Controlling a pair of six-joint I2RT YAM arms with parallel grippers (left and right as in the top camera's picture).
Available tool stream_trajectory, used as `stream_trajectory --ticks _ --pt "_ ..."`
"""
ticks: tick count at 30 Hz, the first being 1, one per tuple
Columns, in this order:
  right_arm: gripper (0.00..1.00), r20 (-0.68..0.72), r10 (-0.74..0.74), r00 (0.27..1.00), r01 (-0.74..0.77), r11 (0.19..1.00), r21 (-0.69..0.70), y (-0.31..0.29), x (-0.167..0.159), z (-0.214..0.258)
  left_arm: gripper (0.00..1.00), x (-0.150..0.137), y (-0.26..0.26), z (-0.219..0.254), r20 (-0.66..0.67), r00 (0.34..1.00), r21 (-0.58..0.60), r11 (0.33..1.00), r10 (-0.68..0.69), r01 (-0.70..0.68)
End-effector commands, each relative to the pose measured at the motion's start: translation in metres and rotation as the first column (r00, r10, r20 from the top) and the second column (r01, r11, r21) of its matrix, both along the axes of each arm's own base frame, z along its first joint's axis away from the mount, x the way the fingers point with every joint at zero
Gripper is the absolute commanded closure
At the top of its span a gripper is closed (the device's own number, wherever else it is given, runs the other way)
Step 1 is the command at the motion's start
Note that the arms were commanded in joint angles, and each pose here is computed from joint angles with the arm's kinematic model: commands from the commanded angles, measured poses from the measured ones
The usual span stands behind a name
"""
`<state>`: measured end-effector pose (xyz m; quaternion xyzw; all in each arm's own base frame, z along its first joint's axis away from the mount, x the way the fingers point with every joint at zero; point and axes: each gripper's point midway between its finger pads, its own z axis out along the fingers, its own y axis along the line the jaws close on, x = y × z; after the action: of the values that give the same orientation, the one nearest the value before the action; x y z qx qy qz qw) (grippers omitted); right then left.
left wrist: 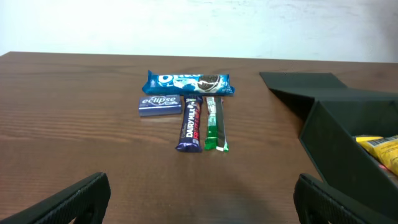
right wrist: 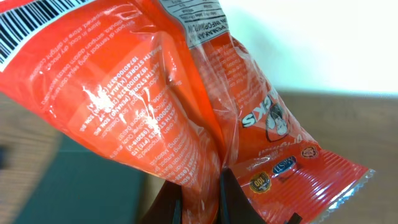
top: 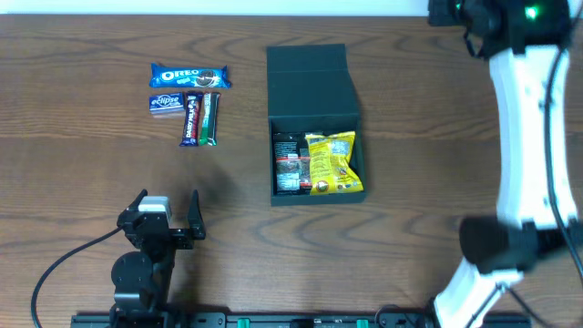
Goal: Pack container
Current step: 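Lift the red bag and carry it over the box, then lower the red bag into the box beside the yellow bag, release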
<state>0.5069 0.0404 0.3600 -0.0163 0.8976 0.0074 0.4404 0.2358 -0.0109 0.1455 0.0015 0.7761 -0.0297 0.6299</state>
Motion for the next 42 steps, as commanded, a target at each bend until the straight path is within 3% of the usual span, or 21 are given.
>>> stream_trajectory --ticks 1,6,9,14,19,24,30,42 --pt "0.99 -0.006 0.013 1.0 -0.013 0.999 0.049 0.022 -0.037 -0.002 0.04 0.0 0.001 -0.014 -0.031 1.0 0.006 1.0 0.002 -0.002" --pt "0.99 -0.054 -0.021 0.998 0.028 0.992 0.125 0.02 -0.091 -0.061 0.05 0.0 0.001 -0.014 -0.031 1.0 0.006 1.0 0.002 -0.002" --pt "0.99 -0.09 0.028 0.996 -0.009 0.978 0.209 0.044 -0.119 -0.091 0.05 0.0 0.001 -0.014 -0.031 1.0 0.006 1.0 0.002 -0.002" --pt "0.99 -0.248 0.032 0.968 0.026 0.973 0.228 0.099 -0.147 -0.155 0.05 0.0 0.001 -0.014 -0.031 1.0 0.006 1.0 0.002 -0.002" --pt "0.99 -0.334 0.028 0.942 0.047 0.976 0.213 0.155 -0.158 -0.2 0.05 0.0 0.001 -0.014 -0.031 1.0 0.006 1.0 0.002 -0.002" --pt "0.99 -0.439 -0.092 0.894 0.217 0.945 0.244 0.18 -0.167 -0.242 0.05 0.0 0.001 -0.014 -0.031 1.0 0.006 1.0 0.002 -0.002" --pt "0.98 -0.409 -0.108 0.906 0.215 0.95 0.226 0.196 -0.159 -0.26 0.04 0.0 0.001 -0.014 -0.031 1.0 0.006 1.0 0.002 -0.002" --pt "0.98 -0.479 -0.209 0.853 0.363 0.897 0.254 0.209 -0.171 -0.285 0.05 0.0 0.001 -0.014 -0.031 1.0 0.006 1.0 0.002 -0.002"
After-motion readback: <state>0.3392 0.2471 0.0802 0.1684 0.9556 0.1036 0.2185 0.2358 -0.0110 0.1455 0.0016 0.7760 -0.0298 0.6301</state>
